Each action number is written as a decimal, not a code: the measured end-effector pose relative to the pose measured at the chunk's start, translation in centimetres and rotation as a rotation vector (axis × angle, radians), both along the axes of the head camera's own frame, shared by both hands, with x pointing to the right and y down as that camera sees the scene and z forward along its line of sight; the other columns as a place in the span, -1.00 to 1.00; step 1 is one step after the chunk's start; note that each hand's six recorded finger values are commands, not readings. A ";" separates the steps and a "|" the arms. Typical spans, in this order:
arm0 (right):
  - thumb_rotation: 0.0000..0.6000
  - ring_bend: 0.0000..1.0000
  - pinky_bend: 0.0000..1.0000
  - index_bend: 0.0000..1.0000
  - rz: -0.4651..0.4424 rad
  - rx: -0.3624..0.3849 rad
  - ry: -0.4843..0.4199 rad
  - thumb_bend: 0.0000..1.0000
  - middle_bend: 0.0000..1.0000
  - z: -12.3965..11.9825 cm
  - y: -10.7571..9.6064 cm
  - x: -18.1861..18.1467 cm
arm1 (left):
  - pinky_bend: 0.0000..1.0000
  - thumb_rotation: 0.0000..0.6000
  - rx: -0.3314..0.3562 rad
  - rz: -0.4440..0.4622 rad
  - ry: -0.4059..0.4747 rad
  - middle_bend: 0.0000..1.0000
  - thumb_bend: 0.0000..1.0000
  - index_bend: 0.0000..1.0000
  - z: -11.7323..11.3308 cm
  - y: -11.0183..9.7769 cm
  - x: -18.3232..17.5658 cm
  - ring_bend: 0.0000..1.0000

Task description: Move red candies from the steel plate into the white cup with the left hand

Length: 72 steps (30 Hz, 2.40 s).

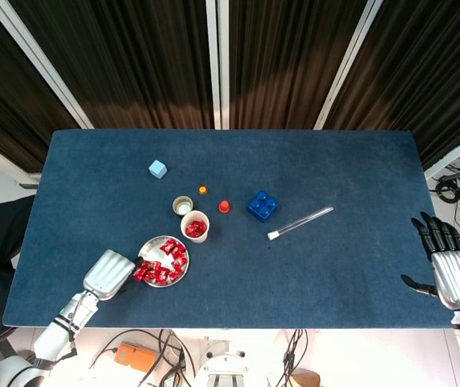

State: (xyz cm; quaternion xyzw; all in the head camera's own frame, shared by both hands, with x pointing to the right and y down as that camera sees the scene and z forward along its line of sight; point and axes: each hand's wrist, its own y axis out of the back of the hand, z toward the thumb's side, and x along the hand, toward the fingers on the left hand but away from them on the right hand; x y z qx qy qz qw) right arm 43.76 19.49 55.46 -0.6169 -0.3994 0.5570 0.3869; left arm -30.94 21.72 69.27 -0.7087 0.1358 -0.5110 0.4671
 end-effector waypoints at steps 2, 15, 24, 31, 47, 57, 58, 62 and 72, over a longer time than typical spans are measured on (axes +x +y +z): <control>1.00 -1.00 -0.72 -1.00 0.001 -0.001 0.001 -0.62 -0.94 0.0 0.0 0.0 | 0.50 1.00 0.004 0.005 -0.005 0.67 -0.48 -0.09 0.1 -0.1 0.0 0.54; 1.00 -1.00 -0.72 -1.00 0.012 -0.011 0.004 -0.62 -0.94 0.1 0.3 0.2 | 0.50 1.00 -0.024 -0.029 0.102 0.67 -0.18 0.18 -0.5 -1.0 1.3 0.55; 1.00 -1.00 -0.72 -1.00 0.020 0.016 0.002 -0.62 -0.94 -0.6 0.2 0.8 | 0.50 1.00 -0.016 -0.087 0.230 0.67 -0.15 0.21 -2.2 -4.1 3.4 0.55; 1.00 -1.00 -0.72 -1.00 0.024 0.032 0.001 -0.62 -0.94 -1.0 0.0 1.0 | 0.50 1.00 0.057 -0.121 0.311 0.67 -0.16 0.21 -3.9 -8.9 6.0 0.55; 1.00 -1.00 -0.71 -1.00 0.050 0.040 0.000 -0.62 -0.94 -1.2 0.0 1.8 | 0.50 1.00 0.070 -0.046 0.189 0.67 -0.22 0.21 -1.9 -13.0 11.4 0.55; 1.00 -1.00 -0.71 -1.00 0.050 0.036 -0.003 -0.62 -0.94 -1.1 0.0 1.7 | 0.50 1.00 0.073 -0.030 0.150 0.67 -0.46 -0.16 -1.6 -13.0 11.7 0.54; 1.00 -1.00 -0.71 -1.00 0.049 0.037 -0.003 -0.62 -0.94 -1.1 0.0 1.7 | 0.50 1.00 0.074 -0.031 0.149 0.67 -0.47 -0.17 -1.7 -13.0 11.6 0.54; 1.00 -1.00 -0.71 -1.00 0.045 0.043 -0.004 -0.62 -0.94 -1.3 -0.1 1.6 | 0.50 1.00 0.099 -0.044 0.158 0.67 -0.50 -0.19 -2.5 -13.0 10.9 0.54; 1.00 -1.00 -0.71 -1.00 0.031 0.059 -0.014 -0.62 -0.94 -1.6 -0.3 1.3 | 0.50 1.00 0.186 -0.109 0.219 0.67 -0.57 -0.19 -5.8 -10.0 5.7 0.53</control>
